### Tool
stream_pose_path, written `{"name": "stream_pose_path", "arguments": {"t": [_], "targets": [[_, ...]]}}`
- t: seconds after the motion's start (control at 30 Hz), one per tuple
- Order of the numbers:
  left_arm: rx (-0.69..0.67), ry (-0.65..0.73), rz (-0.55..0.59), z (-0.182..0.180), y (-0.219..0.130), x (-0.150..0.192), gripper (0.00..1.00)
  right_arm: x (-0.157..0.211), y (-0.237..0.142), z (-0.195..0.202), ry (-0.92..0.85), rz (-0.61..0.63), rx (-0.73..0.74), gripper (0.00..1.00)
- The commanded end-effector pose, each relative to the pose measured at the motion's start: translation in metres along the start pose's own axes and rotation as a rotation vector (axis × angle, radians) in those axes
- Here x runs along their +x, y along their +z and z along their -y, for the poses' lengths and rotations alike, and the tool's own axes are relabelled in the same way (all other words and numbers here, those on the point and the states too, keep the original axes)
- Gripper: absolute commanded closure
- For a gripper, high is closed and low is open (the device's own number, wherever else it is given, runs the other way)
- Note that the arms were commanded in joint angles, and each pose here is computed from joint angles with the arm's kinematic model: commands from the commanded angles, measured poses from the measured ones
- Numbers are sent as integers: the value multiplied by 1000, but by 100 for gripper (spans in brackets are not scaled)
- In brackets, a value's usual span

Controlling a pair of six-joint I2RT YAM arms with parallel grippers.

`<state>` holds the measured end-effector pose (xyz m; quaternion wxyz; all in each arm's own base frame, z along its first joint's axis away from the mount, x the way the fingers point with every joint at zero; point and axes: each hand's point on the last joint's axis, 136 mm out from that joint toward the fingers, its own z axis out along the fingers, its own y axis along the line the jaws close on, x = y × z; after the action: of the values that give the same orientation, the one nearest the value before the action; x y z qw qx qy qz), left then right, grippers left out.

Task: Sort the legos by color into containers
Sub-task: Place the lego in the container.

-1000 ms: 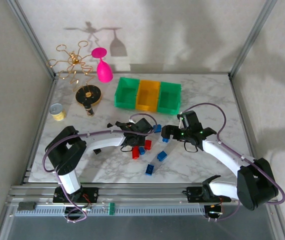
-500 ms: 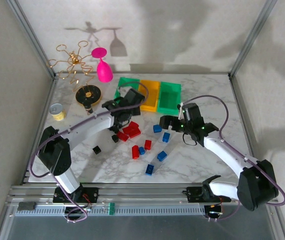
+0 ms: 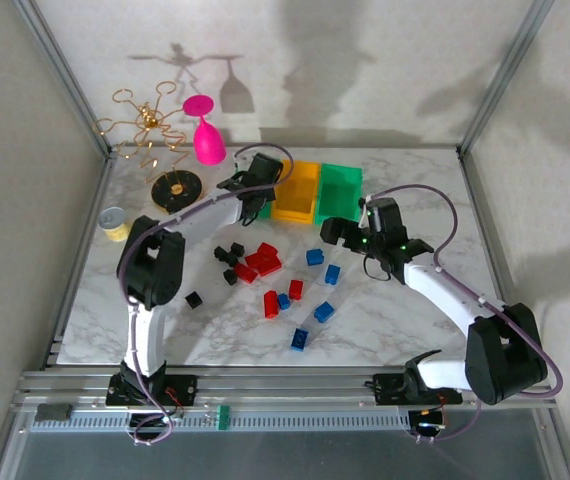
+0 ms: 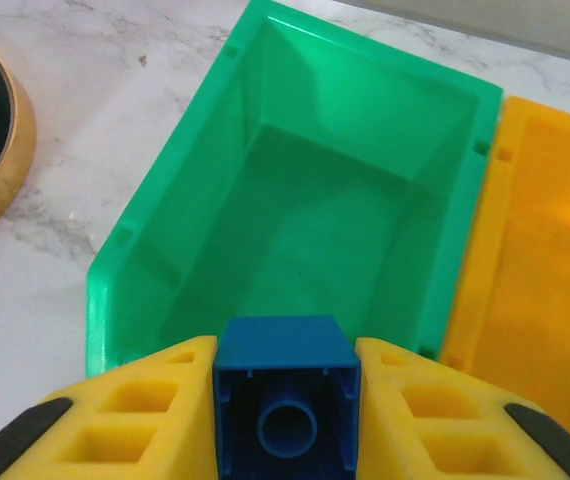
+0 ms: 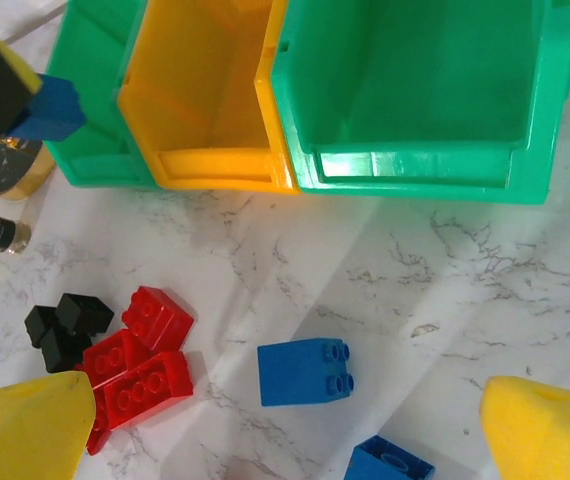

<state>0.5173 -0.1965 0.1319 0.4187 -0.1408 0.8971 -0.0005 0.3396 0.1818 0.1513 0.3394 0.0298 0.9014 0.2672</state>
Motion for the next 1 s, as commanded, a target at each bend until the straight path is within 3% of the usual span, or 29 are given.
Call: {"name": "stream_pose_path", "arguments": {"t": [0.0,0.17,0.4,0.67,0.97], "targets": [[-1,-7,46,-1,19,-22,68,-9,1,-3,14,21,-21,1],[9,13,-1,5,39,-16,62,-9,3,-1,13,9,-20,1],[36,37,-32,11,22,-27,48,-18,-2,-4,17,34,-26,1],[112,26,-37,9,-50,-28,46,-12,-14,-2,8,26,-23,1],[230,52,-151,-2,-124,48,45,31,-31,12,10,-79,-8,1]]}}
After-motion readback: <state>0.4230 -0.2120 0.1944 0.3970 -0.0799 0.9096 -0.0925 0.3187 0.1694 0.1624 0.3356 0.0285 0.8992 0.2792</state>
